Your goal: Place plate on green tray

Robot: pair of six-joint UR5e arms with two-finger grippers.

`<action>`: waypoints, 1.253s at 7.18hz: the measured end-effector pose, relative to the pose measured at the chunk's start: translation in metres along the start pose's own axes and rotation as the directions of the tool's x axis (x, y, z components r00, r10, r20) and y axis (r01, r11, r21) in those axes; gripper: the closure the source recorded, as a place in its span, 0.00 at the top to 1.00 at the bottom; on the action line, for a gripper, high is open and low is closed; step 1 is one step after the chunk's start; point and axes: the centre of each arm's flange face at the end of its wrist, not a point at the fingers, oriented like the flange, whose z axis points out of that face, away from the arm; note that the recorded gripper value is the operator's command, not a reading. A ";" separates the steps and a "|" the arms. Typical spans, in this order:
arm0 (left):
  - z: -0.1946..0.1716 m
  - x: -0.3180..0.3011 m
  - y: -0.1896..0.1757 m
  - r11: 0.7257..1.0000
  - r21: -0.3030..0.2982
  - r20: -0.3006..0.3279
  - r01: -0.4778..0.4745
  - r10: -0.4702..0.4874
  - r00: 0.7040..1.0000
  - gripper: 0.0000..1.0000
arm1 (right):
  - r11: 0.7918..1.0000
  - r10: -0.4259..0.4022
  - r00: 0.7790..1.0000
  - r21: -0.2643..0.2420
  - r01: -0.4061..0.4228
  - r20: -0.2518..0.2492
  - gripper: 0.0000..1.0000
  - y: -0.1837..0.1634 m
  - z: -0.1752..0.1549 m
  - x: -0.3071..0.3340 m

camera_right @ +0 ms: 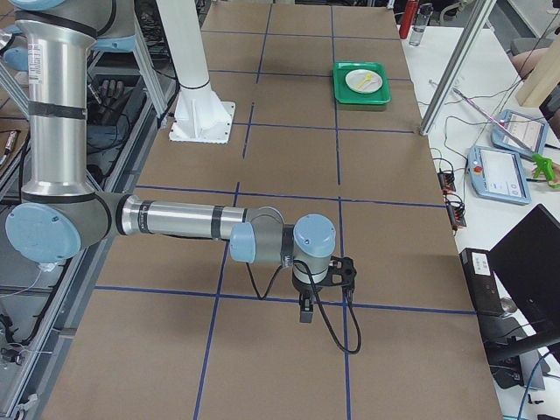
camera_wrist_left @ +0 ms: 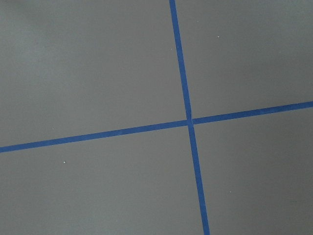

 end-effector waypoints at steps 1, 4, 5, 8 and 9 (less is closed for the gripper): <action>0.001 0.000 -0.004 1.000 0.017 0.002 -0.017 0.017 1.000 1.00 | 1.000 0.000 1.000 0.000 0.000 0.000 1.00 0.000 0.000 0.000; 0.017 -0.012 -0.007 0.999 0.023 0.002 -0.034 0.034 0.999 1.00 | 1.000 0.000 1.000 0.000 0.000 0.000 1.00 0.000 0.000 0.000; 0.015 -0.010 -0.009 0.999 0.027 0.002 -0.038 0.038 0.999 1.00 | 1.000 -0.001 1.000 0.000 0.001 0.000 1.00 0.000 0.000 0.000; 0.005 0.001 -0.005 0.999 0.015 0.000 -0.031 0.031 1.000 1.00 | 1.000 0.000 1.000 0.000 0.000 0.000 1.00 0.000 0.000 0.000; 0.005 0.001 -0.004 1.000 0.008 -0.001 -0.025 0.025 1.000 1.00 | 1.000 0.000 1.000 0.000 0.000 0.000 1.00 0.000 0.000 0.000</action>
